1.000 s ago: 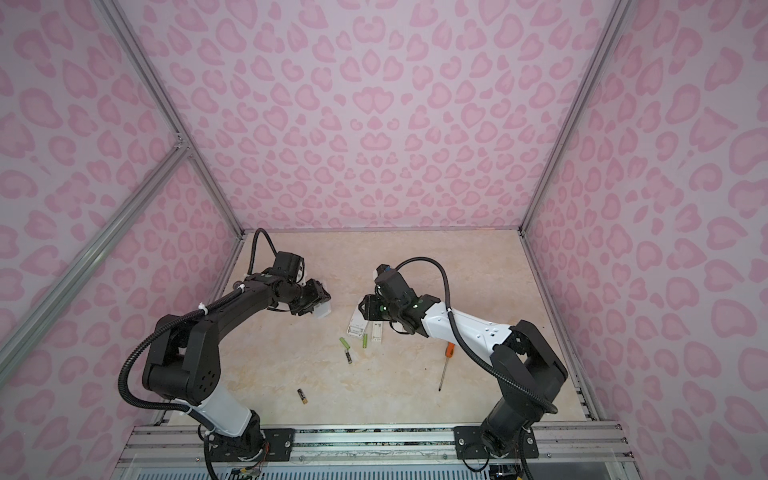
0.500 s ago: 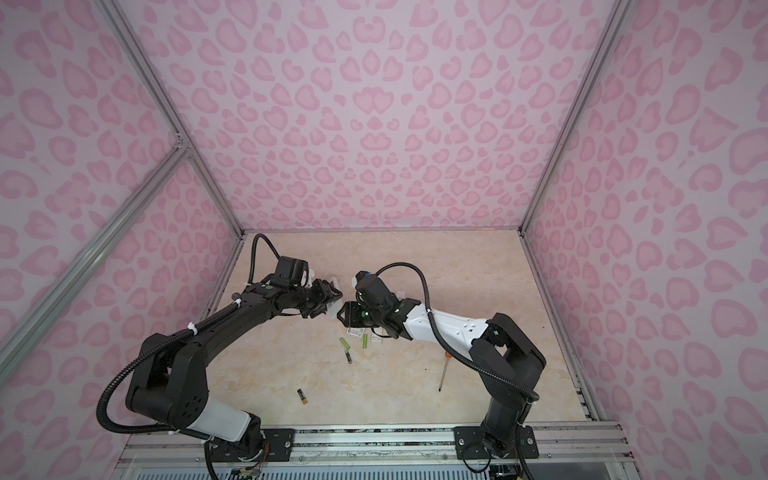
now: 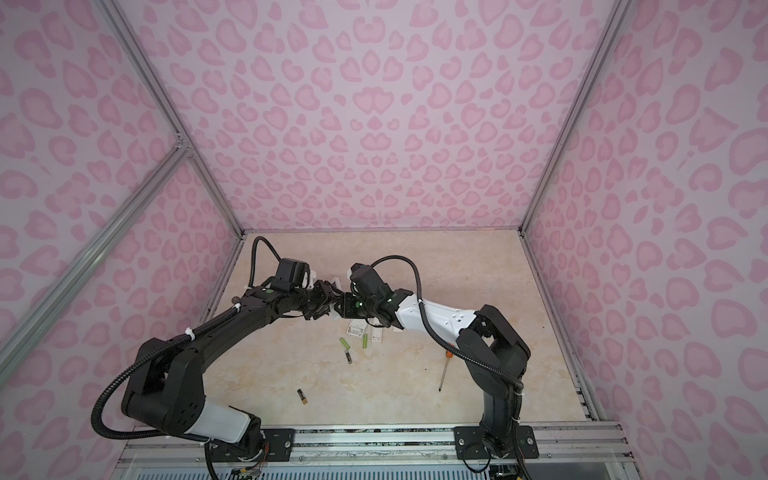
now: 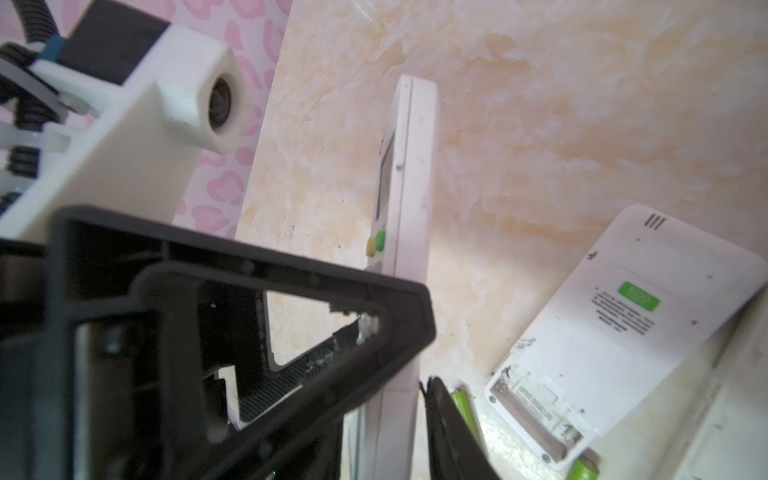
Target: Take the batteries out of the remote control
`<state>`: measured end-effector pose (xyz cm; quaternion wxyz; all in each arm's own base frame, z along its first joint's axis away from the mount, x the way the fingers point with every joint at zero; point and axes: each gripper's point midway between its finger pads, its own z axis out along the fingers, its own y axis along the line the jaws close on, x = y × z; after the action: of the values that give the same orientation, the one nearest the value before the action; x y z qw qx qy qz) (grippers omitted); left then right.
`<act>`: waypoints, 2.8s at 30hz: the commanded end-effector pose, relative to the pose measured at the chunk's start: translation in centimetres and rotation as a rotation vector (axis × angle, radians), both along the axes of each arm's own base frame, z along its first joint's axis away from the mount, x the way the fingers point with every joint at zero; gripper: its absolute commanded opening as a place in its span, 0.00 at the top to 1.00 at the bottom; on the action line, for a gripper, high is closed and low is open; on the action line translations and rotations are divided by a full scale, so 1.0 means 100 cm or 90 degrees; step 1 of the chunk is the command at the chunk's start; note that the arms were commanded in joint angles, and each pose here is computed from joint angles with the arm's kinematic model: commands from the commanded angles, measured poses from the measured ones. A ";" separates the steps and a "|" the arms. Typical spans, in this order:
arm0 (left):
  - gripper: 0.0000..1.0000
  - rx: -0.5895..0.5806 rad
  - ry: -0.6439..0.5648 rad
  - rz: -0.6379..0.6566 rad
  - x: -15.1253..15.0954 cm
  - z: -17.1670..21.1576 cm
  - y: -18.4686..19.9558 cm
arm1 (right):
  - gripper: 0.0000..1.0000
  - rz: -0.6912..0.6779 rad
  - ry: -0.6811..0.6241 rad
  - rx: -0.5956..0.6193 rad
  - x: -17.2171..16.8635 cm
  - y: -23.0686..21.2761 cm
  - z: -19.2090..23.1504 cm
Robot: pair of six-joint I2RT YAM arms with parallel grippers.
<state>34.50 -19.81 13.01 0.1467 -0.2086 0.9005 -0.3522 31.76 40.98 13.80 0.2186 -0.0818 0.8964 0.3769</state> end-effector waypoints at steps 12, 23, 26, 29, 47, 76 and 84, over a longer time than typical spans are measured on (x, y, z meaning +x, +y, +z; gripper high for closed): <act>0.42 0.014 -0.045 -0.021 -0.006 0.016 0.004 | 0.90 -0.004 -0.018 0.003 -0.002 -0.005 0.002; 0.35 -0.011 -0.046 0.077 -0.020 0.052 0.042 | 0.91 0.074 -0.236 -0.296 -0.019 -0.035 0.016; 0.38 -0.046 -0.027 0.098 -0.021 0.059 0.047 | 0.92 0.105 -0.302 -0.376 -0.026 -0.039 0.018; 0.38 -0.057 -0.014 0.122 -0.021 0.061 0.050 | 0.92 0.137 -0.359 -0.447 -0.032 -0.039 0.021; 0.55 -0.119 0.081 0.156 -0.031 0.033 0.046 | 0.90 0.230 -0.593 -0.666 -0.061 -0.010 0.037; 0.97 -0.272 -0.270 0.083 0.018 0.121 0.027 | 0.43 -0.002 -0.382 -0.264 -0.071 -0.035 0.147; 0.97 -0.314 -0.398 0.050 0.016 0.168 0.025 | 0.48 -0.097 -0.213 -0.012 -0.038 -0.059 0.154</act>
<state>36.26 -17.12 25.64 0.3175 -0.2070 0.7334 -0.5643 28.37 33.09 27.42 0.4188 -0.1183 0.8726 0.2218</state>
